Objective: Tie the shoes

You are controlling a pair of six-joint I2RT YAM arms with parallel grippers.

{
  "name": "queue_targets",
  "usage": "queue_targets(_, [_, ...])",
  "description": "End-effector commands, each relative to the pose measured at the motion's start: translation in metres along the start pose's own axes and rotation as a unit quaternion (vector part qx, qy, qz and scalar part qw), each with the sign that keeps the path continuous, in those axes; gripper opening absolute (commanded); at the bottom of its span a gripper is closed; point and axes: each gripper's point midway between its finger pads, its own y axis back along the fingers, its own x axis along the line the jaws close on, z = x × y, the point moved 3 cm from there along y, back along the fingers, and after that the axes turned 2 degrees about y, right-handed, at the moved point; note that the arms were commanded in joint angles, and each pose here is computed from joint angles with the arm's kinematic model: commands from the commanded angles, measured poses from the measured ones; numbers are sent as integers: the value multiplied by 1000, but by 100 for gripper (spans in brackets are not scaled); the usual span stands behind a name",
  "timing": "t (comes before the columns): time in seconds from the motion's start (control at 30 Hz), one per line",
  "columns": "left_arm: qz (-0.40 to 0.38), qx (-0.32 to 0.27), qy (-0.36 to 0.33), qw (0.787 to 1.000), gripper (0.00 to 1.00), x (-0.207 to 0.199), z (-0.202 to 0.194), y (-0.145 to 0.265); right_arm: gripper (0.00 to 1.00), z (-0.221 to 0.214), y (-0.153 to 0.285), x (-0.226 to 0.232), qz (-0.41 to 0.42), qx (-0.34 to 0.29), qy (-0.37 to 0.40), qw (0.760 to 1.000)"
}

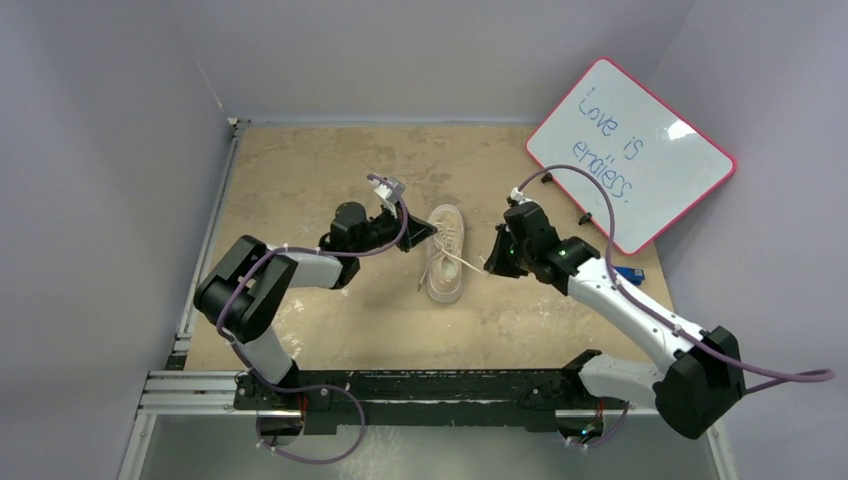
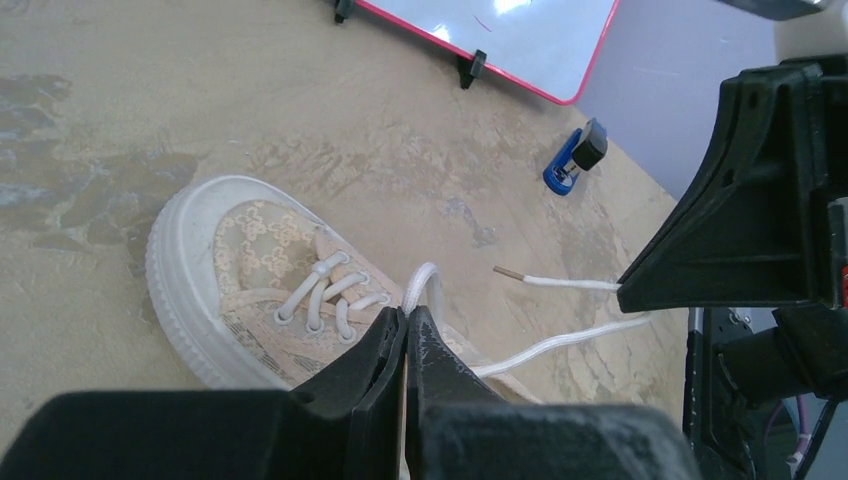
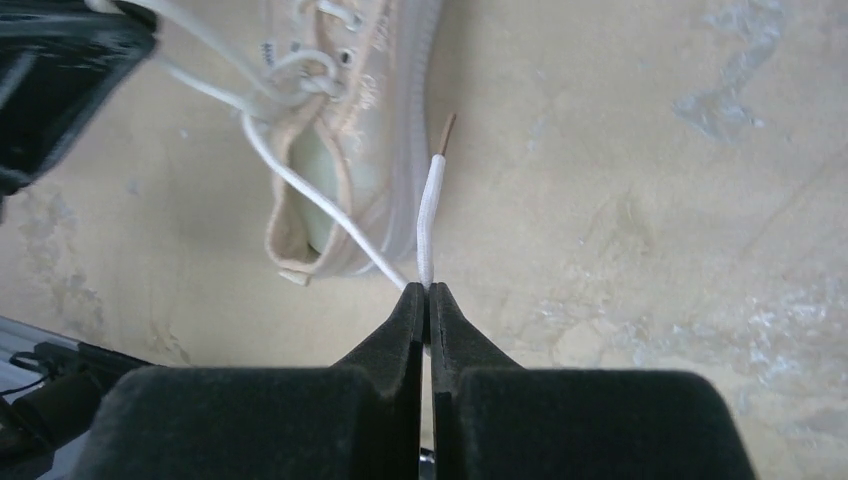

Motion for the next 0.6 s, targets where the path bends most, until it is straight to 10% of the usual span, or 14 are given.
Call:
queue_targets(0.0, [19, -32, -15, 999, 0, 1, 22, 1, 0, -11, 5, -6, -23, 90, -9, 996])
queue_targets(0.27, [34, -30, -9, 999, 0, 4, 26, 0, 0, -22, -26, -37, -104, 245, 41, 963])
queue_targets(0.43, [39, -13, -13, 999, 0, 7, 21, 0, 38, -15, -34, -42, -43, 283, 82, 955])
queue_targets(0.57, [35, -15, -12, 999, 0, 6, 21, -1, 48, 19, -32, -23, 56, 208, 216, 952])
